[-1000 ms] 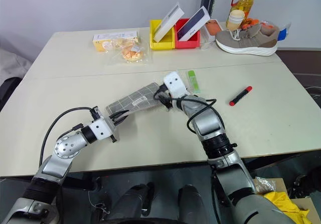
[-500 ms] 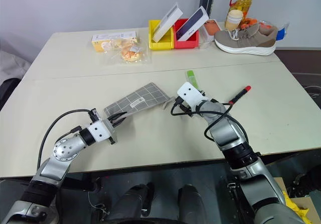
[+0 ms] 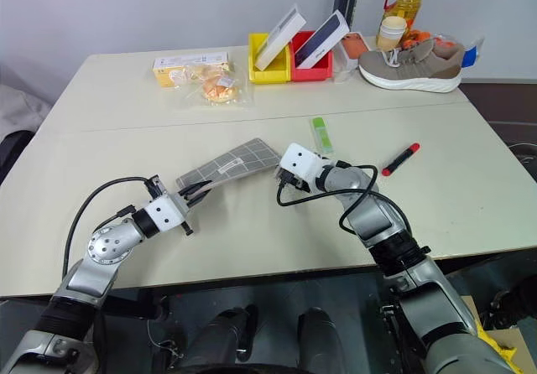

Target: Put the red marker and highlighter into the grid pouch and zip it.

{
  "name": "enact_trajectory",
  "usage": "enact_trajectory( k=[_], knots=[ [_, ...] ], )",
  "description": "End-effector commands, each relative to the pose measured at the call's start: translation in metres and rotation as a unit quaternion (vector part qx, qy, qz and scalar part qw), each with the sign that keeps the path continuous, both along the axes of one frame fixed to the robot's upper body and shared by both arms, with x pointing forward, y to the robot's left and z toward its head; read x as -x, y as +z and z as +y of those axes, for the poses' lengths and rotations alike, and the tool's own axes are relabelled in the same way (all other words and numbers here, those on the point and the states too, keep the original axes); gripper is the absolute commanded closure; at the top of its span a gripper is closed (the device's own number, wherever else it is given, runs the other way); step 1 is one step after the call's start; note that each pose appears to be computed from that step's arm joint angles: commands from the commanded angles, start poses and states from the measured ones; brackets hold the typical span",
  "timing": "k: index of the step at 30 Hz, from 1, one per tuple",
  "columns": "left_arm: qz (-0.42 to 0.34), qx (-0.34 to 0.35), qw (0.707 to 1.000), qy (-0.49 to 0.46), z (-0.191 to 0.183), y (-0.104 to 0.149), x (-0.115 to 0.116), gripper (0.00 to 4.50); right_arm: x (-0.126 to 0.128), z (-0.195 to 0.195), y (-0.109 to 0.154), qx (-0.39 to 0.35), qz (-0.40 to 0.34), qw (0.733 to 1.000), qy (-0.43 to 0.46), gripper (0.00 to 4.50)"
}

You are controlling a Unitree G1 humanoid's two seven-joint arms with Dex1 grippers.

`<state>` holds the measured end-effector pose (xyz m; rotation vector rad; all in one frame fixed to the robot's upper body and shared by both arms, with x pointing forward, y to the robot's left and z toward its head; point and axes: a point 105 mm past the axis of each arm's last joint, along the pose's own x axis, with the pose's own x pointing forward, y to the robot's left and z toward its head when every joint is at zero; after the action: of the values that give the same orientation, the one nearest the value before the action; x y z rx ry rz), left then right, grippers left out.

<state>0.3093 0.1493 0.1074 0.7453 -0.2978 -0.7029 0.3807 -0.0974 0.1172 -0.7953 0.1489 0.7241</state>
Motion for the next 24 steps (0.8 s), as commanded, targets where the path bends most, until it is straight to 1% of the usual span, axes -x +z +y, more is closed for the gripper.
enact_trajectory(
  k=[1,3,4,7,13,16,20,24],
  knots=[
    [-0.024,0.005,1.0,-0.001,0.003,0.014,0.002,4.5,-0.002,0.007,0.018,0.002,-0.033,0.999,0.025,3.35],
    [-0.022,0.005,1.0,-0.001,0.002,0.013,0.002,4.5,-0.001,0.005,0.016,0.009,-0.036,0.999,0.027,4.3],
    [-0.022,0.005,1.0,-0.001,0.002,0.012,0.002,4.5,0.001,0.005,0.016,0.009,-0.035,0.999,0.028,4.46],
    [-0.019,0.009,1.0,0.002,0.002,0.011,0.001,4.5,0.007,0.006,0.016,0.005,-0.03,0.999,0.036,4.46],
    [-0.012,0.042,0.999,0.019,0.001,0.016,-0.007,4.5,0.034,0.021,0.015,-0.012,0.011,0.996,0.088,4.46],
    [-0.009,0.048,0.999,0.019,-0.001,0.017,-0.009,4.5,0.038,0.028,0.019,-0.026,0.014,0.995,0.096,4.46],
    [-0.003,0.056,0.998,0.001,-0.016,0.015,-0.01,4.5,0.049,0.067,0.04,-0.086,0.011,0.988,0.129,4.46],
    [0.004,0.064,0.998,-0.013,-0.029,0.015,-0.012,4.5,0.063,0.102,0.048,-0.11,0.017,0.979,0.17,4.46]
  ],
)
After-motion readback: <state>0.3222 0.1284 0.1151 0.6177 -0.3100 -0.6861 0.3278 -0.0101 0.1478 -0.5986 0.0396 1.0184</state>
